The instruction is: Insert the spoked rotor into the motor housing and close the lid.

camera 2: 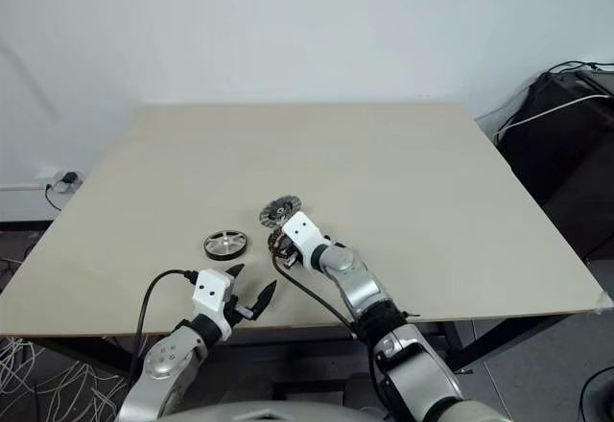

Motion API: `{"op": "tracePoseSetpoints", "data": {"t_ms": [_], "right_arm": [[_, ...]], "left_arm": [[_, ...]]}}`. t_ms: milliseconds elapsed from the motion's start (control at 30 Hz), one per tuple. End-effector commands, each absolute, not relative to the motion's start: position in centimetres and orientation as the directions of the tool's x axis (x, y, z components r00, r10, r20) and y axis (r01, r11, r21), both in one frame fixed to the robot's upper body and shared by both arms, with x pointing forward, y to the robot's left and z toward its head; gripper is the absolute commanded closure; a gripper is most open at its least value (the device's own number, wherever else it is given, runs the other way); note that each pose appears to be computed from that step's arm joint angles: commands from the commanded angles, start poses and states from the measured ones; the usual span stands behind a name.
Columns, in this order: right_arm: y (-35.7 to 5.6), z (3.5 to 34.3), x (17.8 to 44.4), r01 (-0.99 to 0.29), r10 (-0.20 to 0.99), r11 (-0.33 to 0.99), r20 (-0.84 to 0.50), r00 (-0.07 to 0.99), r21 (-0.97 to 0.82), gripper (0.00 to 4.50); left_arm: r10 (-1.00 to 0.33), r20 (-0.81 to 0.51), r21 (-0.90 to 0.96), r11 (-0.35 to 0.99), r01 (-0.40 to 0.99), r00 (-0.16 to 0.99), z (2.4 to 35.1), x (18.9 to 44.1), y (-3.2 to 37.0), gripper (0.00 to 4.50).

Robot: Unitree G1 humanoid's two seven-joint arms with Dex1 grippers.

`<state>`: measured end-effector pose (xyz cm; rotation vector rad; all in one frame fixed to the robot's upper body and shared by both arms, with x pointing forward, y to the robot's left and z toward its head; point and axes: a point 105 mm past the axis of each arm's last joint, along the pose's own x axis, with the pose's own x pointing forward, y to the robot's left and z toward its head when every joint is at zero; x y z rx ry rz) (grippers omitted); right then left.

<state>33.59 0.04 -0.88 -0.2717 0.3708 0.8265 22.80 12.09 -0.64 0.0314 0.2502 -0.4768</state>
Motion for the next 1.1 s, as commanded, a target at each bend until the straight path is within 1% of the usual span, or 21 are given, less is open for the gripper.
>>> {"op": "tracePoseSetpoints", "data": {"t_ms": [33,167,233,333,433,533,633,800,833,933,1100], "right_arm": [[0.1,0.4,34.6,-0.745,0.664,0.657,-0.38,0.644,-0.115,3.81],[0.0,0.2,34.6,-0.747,0.665,0.656,-0.386,0.64,-0.107,3.81],[0.0,0.1,34.5,-0.75,0.67,0.654,-0.385,0.635,-0.099,3.07],[0.4,0.5,34.0,-0.768,0.698,0.636,-0.368,0.614,-0.077,2.14],[1.4,1.5,33.0,-0.805,0.75,0.589,-0.329,0.574,-0.061,2.14],[1.9,2.9,32.5,-0.817,0.777,0.574,-0.278,0.565,-0.056,2.14],[1.4,3.7,32.5,-0.8,0.762,0.595,-0.265,0.591,-0.072,2.74],[0.4,3.7,32.9,-0.758,0.695,0.628,-0.309,0.649,-0.18,4.3],[0.2,3.4,33.1,-0.745,0.671,0.629,-0.329,0.664,-0.221,4.48],[-0.3,2.8,33.6,-0.717,0.614,0.63,-0.373,0.696,-0.3,4.48],[-0.5,2.2,34.1,-0.707,0.574,0.622,-0.417,0.704,-0.337,4.48]], "left_arm": [[-0.451,-0.196,-0.018,0.89,0.456,0.871,0.7,23.2,11.9,0.0],[-0.448,-0.197,-0.019,0.891,0.453,0.872,0.7,23.2,11.9,0.0],[-0.448,-0.198,-0.02,0.891,0.454,0.872,0.7,23.2,11.9,0.0],[-0.451,-0.2,-0.023,0.89,0.456,0.87,0.6,23.2,11.8,0.0],[-0.455,-0.202,-0.026,0.888,0.46,0.867,0.5,23.2,11.7,0.0],[-0.458,-0.202,-0.027,0.886,0.462,0.866,0.5,23.2,11.6,0.0],[-0.459,-0.204,-0.028,0.886,0.464,0.865,0.4,23.2,11.6,0.0],[-0.46,-0.206,-0.032,0.885,0.464,0.864,0.3,23.1,11.6,0.0],[-0.461,-0.207,-0.032,0.885,0.465,0.863,0.3,23.2,11.6,0.0],[-0.462,-0.208,-0.034,0.884,0.465,0.862,0.3,23.2,11.5,0.0],[-0.46,-0.208,-0.035,0.885,0.464,0.863,0.2,23.2,11.5,0.0]]}}
